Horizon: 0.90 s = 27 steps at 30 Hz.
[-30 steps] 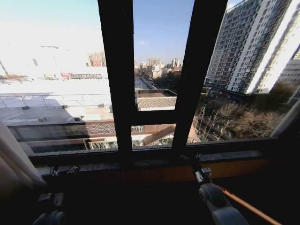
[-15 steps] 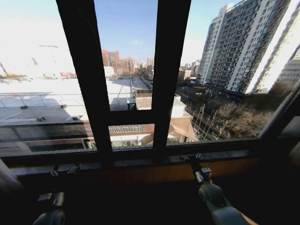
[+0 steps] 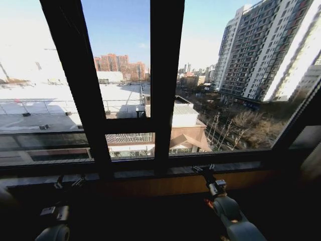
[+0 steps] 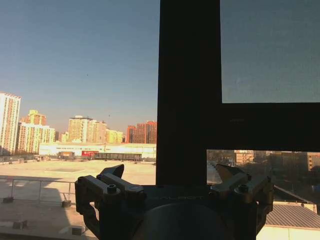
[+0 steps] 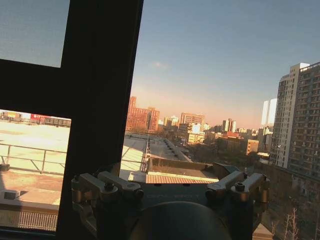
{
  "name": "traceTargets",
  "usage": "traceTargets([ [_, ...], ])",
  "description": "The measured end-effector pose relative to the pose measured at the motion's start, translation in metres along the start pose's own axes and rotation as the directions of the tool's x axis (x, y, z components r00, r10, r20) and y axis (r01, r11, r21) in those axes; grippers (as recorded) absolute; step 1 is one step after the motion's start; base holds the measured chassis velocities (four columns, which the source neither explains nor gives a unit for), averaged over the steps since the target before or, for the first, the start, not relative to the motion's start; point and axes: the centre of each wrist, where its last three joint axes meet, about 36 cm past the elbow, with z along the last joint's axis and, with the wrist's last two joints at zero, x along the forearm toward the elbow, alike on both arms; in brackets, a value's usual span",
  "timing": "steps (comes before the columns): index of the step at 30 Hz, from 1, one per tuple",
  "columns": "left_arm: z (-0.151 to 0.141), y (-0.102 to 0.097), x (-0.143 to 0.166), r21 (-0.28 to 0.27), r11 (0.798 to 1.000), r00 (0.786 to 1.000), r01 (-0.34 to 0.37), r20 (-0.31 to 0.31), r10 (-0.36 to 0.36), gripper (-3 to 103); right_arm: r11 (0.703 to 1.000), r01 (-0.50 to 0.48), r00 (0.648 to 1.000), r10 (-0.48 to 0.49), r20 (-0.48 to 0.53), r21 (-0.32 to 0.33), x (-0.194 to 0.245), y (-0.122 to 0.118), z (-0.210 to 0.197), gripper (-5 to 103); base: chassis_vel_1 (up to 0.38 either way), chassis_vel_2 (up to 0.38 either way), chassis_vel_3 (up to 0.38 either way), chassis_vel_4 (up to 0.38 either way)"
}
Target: Open the curtains by pulling them apart, changing their state from closed to fully open.
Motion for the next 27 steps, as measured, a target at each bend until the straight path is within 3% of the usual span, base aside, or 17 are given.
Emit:
traceTargets([
  [27, 0.0002, -0.0004, 0.0001, 0.001, 1.000, 1.000, -0.001, 0.000, 0.001, 100, 1.000, 0.000, 1.000, 0.000, 0.000, 0.000, 0.0000, -0.0002, 0.0000, 100, -0.040, -0.028, 0.034, 0.030],
])
